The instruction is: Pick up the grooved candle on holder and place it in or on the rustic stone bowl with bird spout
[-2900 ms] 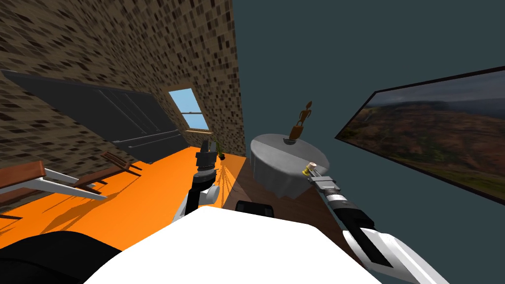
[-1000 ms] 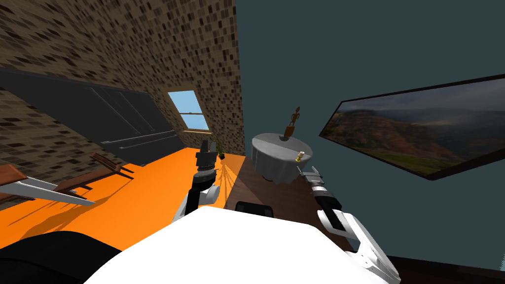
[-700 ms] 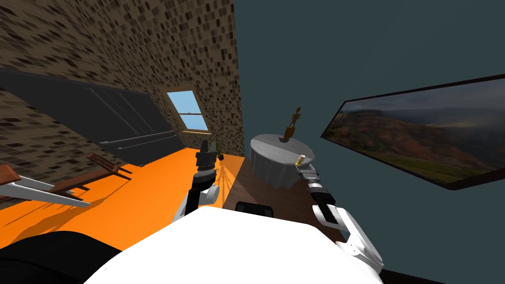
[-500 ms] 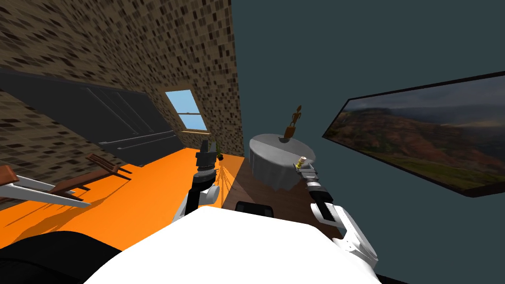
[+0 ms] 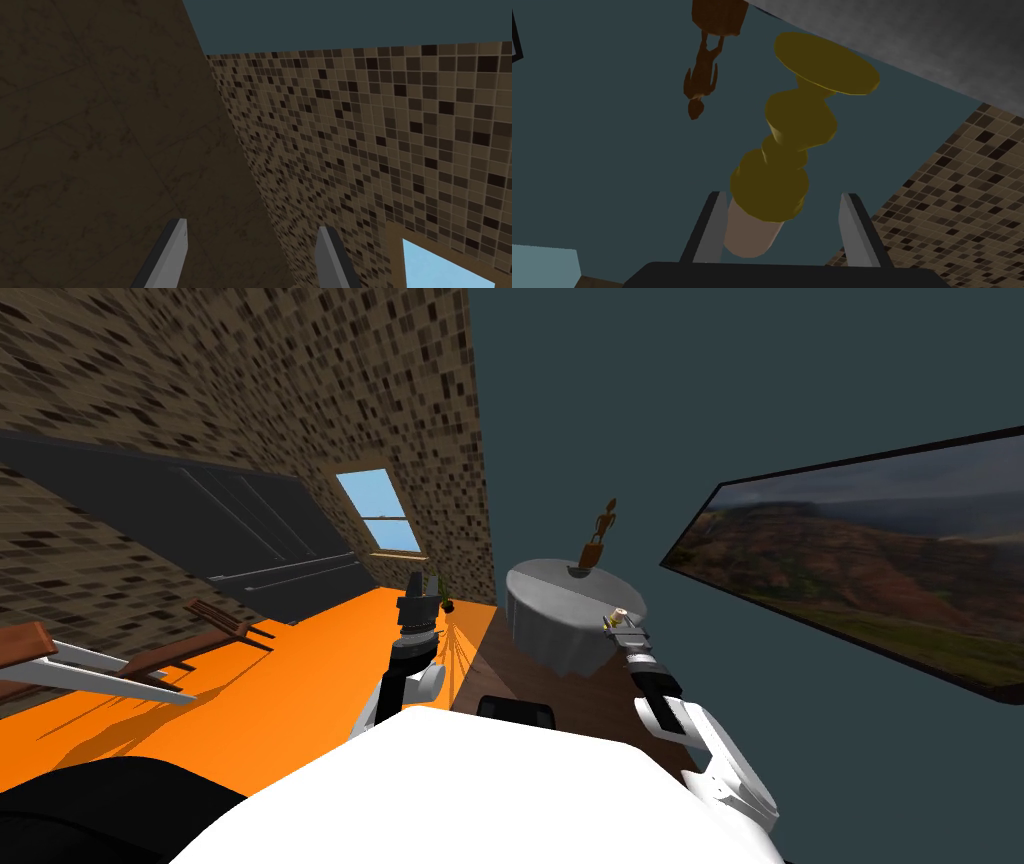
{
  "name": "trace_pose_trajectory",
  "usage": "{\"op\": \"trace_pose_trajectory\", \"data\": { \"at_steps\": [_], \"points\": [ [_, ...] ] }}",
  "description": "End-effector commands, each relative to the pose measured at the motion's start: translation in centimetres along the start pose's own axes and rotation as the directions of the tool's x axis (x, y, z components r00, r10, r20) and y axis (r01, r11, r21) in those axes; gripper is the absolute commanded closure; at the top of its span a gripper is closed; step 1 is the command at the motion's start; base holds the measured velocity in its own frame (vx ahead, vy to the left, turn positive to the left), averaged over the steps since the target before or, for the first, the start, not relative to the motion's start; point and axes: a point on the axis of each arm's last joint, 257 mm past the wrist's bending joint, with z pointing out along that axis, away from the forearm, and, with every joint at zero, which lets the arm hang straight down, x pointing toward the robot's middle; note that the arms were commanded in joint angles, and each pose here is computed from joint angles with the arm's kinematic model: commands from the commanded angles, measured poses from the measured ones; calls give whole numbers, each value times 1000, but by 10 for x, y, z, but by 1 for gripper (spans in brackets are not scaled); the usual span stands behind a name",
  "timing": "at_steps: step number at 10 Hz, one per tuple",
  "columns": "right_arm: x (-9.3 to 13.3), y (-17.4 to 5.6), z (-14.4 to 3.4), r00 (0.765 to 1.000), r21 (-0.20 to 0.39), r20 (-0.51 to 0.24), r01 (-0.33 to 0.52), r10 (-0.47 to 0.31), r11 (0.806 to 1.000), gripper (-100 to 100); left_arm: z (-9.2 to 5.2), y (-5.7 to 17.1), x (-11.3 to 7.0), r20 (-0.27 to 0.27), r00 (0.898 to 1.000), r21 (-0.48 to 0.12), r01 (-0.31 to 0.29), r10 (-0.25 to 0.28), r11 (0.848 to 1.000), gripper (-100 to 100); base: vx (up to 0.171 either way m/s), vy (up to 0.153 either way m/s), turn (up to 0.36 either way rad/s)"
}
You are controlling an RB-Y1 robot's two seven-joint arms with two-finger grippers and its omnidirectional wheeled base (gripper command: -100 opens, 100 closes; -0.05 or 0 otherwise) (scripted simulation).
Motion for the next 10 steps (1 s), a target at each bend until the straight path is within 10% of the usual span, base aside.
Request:
{"op": "trace_pose_trajectory", "data": {
  "at_steps": [1,4,5,6,8,9,10],
  "points": [
    [0,0,0,1000,0,0,0,0,1000,100,0,0,0,0,1000,0,0,0,1000,0,6,-9,-15],
    [-2,-1,1,1000,2,4,-2,2,1000,100,0,0,0,0,1000,0,0,0,1000,0,0,0,0],
    [-2,-1,1,1000,2,4,-2,2,1000,0,0,0,0,0,1000,0,0,0,1000,0,0,0,0],
    [9,9,-3,1000,-8,-6,-6,6,1000,100,0,0,0,0,1000,0,0,0,1000,0,-17,-12,-45],
    [3,8,0,1000,-6,8,-6,6,1000,100,0,0,0,0,1000,0,0,0,1000,0,-16,-17,-26],
    [3,9,0,1000,-8,10,-4,4,1000,0,0,0,0,0,1000,0,0,0,1000,0,0,0,0],
    [4,1,5,1000,2,6,-22,22,1000,100,0,0,0,0,1000,0,0,0,1000,0,-129,6,108]
  ]
}}
